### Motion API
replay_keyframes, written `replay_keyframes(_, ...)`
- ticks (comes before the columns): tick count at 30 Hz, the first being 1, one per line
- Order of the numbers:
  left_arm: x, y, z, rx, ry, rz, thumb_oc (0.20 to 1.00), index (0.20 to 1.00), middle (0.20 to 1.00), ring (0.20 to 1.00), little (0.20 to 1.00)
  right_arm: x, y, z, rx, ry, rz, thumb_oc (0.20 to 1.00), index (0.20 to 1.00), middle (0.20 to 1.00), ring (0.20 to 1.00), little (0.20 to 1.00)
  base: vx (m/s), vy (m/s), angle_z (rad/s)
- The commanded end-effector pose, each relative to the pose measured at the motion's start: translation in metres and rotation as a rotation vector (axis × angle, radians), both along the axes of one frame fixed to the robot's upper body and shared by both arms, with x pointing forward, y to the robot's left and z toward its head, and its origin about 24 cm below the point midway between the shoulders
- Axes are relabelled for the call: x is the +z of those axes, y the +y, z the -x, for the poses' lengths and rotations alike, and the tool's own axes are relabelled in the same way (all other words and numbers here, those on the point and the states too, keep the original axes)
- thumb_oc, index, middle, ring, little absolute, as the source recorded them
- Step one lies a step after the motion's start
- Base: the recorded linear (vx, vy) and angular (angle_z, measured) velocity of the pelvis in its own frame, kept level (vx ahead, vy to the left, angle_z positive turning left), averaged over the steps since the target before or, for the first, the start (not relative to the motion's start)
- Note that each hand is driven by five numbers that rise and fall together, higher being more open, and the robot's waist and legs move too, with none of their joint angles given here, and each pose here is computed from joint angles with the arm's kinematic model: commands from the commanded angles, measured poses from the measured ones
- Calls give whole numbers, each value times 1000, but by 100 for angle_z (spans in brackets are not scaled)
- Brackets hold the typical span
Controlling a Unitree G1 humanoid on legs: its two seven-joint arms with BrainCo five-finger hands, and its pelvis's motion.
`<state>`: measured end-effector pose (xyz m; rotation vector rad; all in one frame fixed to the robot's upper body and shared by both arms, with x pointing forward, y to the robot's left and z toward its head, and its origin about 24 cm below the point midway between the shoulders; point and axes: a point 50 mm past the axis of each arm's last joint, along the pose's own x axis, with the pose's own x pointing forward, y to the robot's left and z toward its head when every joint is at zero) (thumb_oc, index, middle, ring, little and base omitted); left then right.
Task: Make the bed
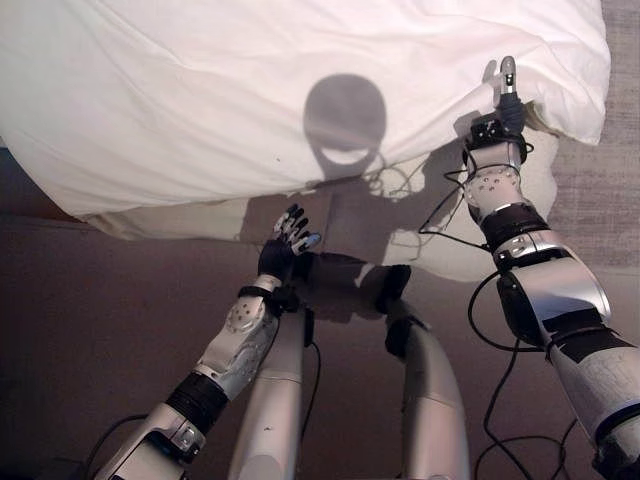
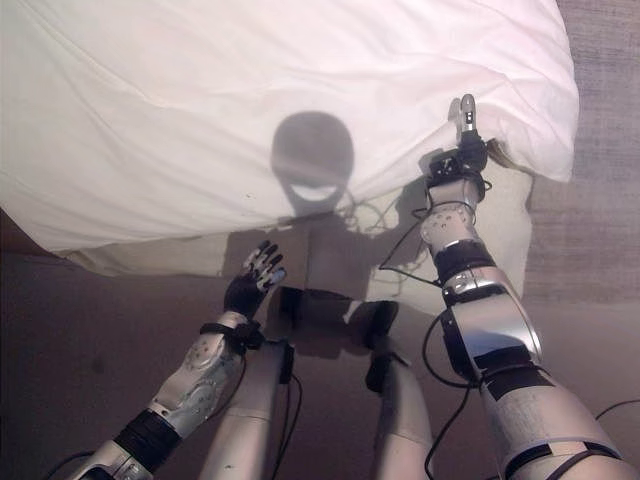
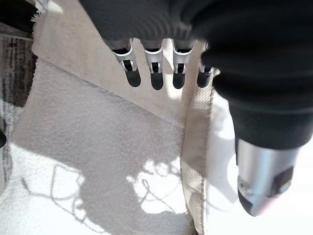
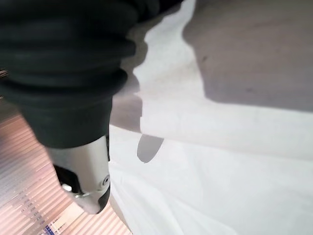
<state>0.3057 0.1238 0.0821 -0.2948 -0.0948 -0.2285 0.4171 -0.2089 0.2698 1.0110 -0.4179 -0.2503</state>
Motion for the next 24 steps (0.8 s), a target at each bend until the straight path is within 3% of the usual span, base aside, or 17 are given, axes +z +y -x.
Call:
replay_keyframes(1,22,-20,9,-97,-82,125,1000,1000,1000,1000,1000,52,-18,16,-80,-189,64,200,200,200,200,200,0,0,0)
replay_keyframes(5,33,-34,7,-153,-90,234,1000,1000,1000,1000,1000,51,4,20,-22,-262,61,200,200,200,200,200,0,0,0)
replay_keyframes(6,41,-52,6,-224,-63,366,1000,1000,1000,1000,1000,49,20,22,22,-295,52,200,200,200,200,200,0,0,0)
replay_keyframes(9,48,-68,4,-298,-52,420,1000,1000,1000,1000,1000,45,34,25,53,-320,55,200,200,200,200,200,-10,-3,-3)
replay_keyframes(10,58,-93,5,-402,-18,522,1000,1000,1000,1000,1000,42,51,30,114,-367,31,200,200,200,200,200,-21,-8,-6)
replay_keyframes(14,79,-117,3,-476,1,705,1000,1000,1000,1000,1000,34,71,46,177,-442,41,200,200,200,200,200,-16,-24,-8)
replay_keyframes(24,112,-146,11,-587,-10,869,1000,1000,1000,1000,1000,30,81,68,213,-533,63,200,200,200,200,200,-1,-13,-9)
